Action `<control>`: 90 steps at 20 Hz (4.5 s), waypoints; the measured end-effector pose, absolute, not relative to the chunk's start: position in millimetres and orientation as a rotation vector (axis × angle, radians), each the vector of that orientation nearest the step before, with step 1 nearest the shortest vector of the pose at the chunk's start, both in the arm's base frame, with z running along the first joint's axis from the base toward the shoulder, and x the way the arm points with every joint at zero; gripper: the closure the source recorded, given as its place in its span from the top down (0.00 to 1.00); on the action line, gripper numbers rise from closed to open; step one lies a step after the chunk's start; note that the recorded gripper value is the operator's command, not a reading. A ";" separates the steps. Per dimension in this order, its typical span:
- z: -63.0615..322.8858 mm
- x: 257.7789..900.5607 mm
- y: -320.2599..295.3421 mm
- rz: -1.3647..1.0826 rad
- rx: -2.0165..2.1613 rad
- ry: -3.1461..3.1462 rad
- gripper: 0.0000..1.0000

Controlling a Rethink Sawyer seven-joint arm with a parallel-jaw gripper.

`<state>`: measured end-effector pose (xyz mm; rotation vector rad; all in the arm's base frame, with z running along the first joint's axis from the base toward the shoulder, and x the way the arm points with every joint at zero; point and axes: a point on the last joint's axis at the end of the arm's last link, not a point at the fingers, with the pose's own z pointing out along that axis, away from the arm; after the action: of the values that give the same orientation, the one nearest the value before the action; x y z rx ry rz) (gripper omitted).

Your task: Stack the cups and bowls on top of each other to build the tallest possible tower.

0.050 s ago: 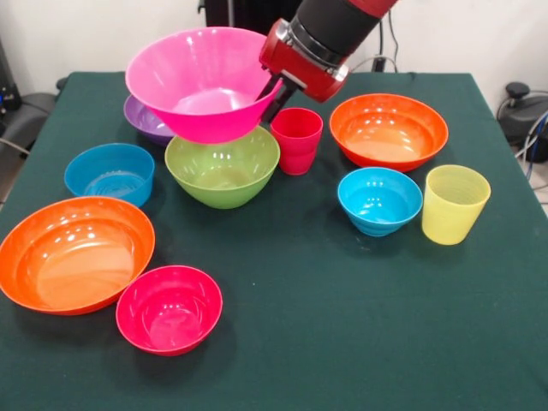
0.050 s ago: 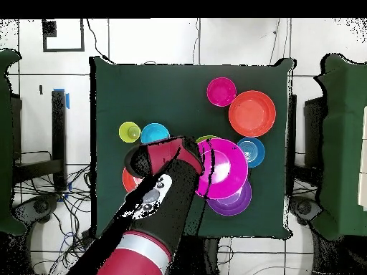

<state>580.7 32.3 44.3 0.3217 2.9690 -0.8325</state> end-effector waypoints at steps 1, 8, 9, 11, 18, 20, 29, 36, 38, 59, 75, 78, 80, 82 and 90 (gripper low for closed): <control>41.9 579.4 32.0 -0.836 0.320 2.973 0.00; 28.4 575.3 31.6 -0.852 0.307 2.989 0.00; 27.0 576.0 32.0 -0.853 0.303 2.989 0.00; 25.0 577.5 32.7 -0.854 0.298 2.988 0.00; 21.2 580.3 36.7 -0.856 0.280 2.986 0.00; 19.2 581.0 37.6 -0.857 0.275 2.986 0.00; 9.8 585.7 40.3 -0.863 0.253 2.984 0.00; 9.0 589.6 43.8 -0.861 0.241 2.978 0.00; 9.4 591.2 45.1 -0.859 0.238 2.975 0.00; 9.5 591.6 50.2 -0.858 0.224 2.972 0.00; 8.8 595.8 50.8 -0.833 0.211 2.950 0.00; 8.8 595.8 50.8 -0.833 0.211 2.950 0.00; 8.8 595.9 50.5 -0.833 0.211 2.950 0.00; 8.8 595.9 50.0 -0.833 0.212 2.950 0.00; 9.0 596.9 48.6 -0.829 0.213 2.946 1.00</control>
<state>596.9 48.6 9.0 0.2131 2.9457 -0.8290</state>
